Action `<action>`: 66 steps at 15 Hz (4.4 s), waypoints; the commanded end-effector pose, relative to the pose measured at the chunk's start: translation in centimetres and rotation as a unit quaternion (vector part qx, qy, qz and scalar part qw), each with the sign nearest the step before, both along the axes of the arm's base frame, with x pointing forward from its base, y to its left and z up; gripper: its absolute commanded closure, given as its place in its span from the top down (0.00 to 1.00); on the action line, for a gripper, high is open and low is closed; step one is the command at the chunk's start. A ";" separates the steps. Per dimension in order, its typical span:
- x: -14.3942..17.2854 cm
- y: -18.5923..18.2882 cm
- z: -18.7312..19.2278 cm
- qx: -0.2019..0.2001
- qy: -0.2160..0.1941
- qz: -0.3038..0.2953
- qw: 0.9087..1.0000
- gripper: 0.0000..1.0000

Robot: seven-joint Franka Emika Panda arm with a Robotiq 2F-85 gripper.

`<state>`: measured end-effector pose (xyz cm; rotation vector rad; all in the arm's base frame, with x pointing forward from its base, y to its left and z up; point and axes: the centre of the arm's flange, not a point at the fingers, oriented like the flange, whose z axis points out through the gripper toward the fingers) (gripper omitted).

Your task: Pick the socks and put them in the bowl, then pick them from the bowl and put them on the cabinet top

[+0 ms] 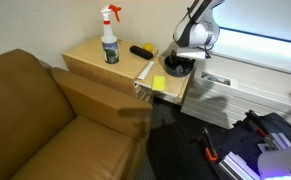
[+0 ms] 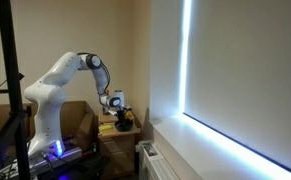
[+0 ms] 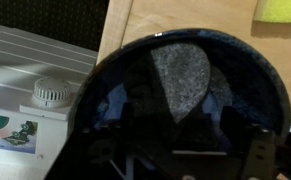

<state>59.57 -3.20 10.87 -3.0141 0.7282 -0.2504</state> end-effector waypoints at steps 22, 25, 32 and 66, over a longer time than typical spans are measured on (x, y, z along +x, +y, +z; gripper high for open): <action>-6.9 -3.0 14.1 0.002 -0.141 -0.024 0.990 0.03; -6.2 -1.1 17.9 0.028 -0.227 -0.005 0.974 0.03; -2.4 11.0 22.0 0.074 -0.263 0.060 0.960 0.12; 6.9 21.0 2.5 0.173 -0.124 0.118 0.970 0.03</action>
